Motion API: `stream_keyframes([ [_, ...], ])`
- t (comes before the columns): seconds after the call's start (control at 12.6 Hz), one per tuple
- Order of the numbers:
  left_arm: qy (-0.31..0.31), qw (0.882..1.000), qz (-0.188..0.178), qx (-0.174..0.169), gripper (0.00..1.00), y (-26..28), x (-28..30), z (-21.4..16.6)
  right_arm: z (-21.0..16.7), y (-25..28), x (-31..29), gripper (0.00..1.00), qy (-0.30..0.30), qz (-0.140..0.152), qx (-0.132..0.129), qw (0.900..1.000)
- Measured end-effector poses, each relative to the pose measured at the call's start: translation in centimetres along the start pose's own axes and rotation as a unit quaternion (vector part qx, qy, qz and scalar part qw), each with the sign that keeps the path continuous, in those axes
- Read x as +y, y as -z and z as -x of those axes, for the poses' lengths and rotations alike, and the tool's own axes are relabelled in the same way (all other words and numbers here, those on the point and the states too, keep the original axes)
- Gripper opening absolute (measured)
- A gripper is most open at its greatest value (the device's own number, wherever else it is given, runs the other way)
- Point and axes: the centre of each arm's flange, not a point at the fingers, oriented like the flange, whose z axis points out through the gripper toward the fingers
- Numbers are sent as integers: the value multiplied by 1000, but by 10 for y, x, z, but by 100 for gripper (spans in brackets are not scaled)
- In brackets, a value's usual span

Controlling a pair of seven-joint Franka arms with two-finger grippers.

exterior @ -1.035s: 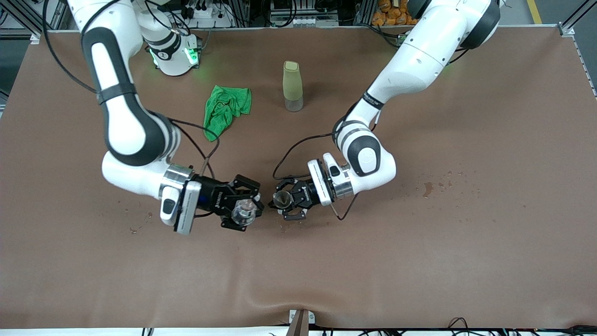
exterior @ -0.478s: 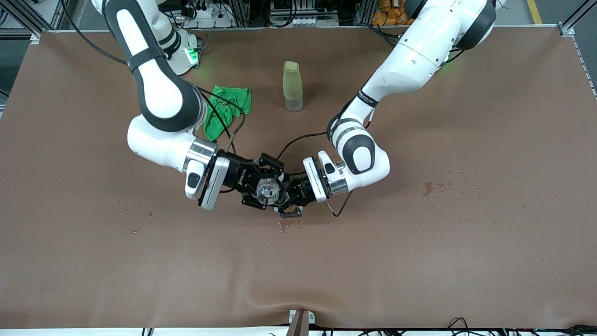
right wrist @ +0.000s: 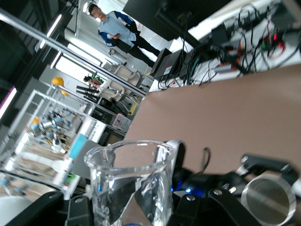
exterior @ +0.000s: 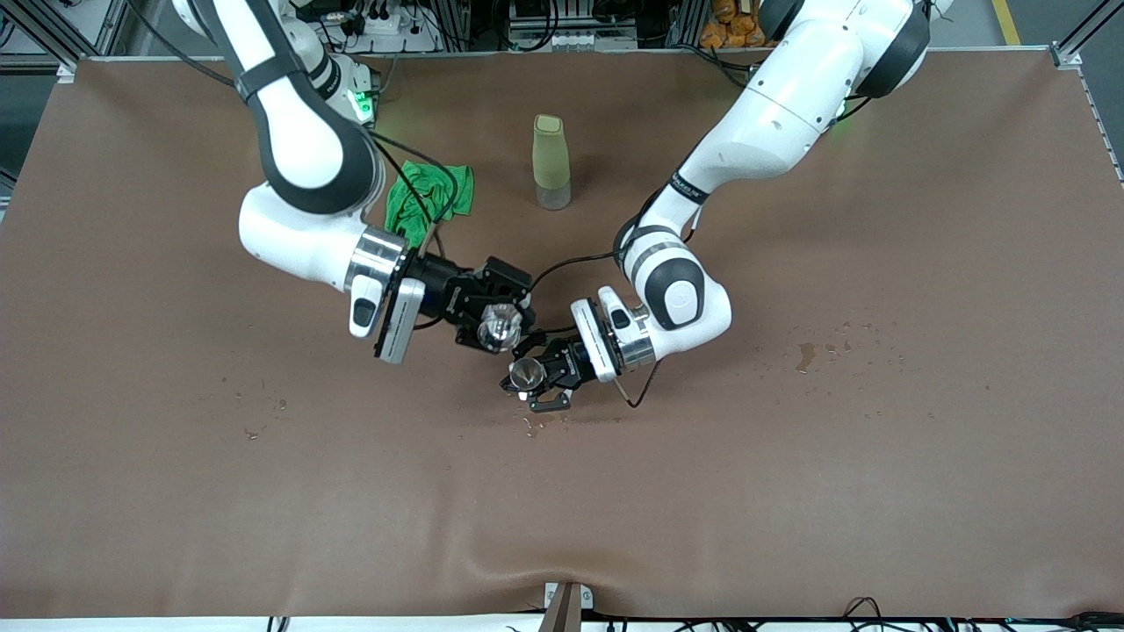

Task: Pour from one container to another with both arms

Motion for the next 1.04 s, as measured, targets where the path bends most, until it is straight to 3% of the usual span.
stream_keyframes([
  [0.24,0,1000,0,0,9,0,0,1,4,-4,-14,14,-57,-7,-5,998],
  [0.4,0,1000,0,-1,9,0,0,1,6,-4,-12,14,-63,-7,-7,998],
  [0.64,1,1000,1,0,9,-1,1,1,8,-3,-10,14,-69,-38,-34,996],
  [1.04,1,1000,2,0,9,-1,2,1,5,3,-2,14,-87,-60,-52,993],
])
